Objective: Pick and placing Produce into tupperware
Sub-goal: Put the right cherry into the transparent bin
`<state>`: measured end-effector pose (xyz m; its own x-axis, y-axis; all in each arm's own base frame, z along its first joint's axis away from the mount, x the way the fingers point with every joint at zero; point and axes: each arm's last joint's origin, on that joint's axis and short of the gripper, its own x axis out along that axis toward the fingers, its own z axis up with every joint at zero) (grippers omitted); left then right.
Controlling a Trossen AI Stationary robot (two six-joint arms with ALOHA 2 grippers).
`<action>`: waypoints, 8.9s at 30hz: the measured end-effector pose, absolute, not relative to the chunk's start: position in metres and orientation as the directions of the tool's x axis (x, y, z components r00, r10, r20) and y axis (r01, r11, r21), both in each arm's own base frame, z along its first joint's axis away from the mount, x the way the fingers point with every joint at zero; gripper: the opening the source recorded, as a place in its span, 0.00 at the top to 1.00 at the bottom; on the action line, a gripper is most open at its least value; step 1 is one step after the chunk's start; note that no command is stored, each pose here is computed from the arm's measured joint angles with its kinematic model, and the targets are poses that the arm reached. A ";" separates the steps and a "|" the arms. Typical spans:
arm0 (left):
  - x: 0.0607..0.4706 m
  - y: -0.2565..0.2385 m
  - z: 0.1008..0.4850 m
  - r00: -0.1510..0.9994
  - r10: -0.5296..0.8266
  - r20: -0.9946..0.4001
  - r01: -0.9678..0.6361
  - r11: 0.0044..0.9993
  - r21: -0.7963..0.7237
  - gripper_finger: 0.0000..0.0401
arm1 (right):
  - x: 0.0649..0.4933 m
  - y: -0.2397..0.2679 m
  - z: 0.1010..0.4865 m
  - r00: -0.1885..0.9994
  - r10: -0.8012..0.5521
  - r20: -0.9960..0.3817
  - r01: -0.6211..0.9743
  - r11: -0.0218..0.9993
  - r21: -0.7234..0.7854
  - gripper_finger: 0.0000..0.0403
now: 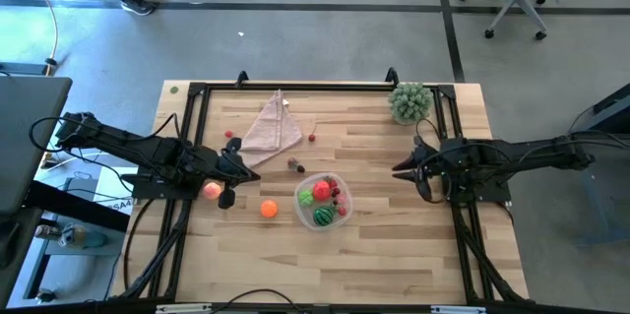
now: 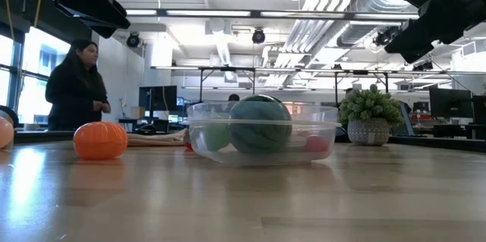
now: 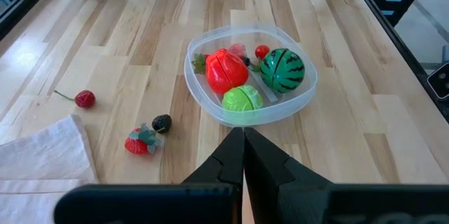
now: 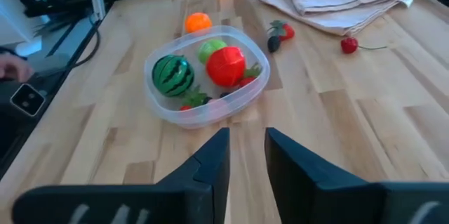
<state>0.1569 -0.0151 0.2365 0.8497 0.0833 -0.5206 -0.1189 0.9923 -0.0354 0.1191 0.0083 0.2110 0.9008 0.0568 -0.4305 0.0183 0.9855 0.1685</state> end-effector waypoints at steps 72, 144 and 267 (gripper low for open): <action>0.169 -0.013 0.259 0.943 0.184 -0.277 -0.174 0.983 0.061 1.00 | 0.120 0.008 0.212 0.906 0.043 -0.422 0.025 0.988 0.155 0.83; 0.365 0.212 0.214 0.228 -0.005 -0.974 -0.133 0.990 -0.036 0.64 | 0.120 0.008 0.212 0.905 0.043 -0.422 0.025 0.988 0.155 0.83; 0.391 0.195 0.149 0.081 0.107 -0.991 0.304 0.944 0.127 0.54 | 0.120 0.008 0.212 0.906 0.043 -0.422 0.025 0.988 0.155 0.83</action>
<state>0.3910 0.1949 0.1494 0.0808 0.1072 -0.9909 0.3041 0.9441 0.1270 0.1196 0.0080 0.2120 0.9055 0.0432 -0.4221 0.0251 0.9876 0.1551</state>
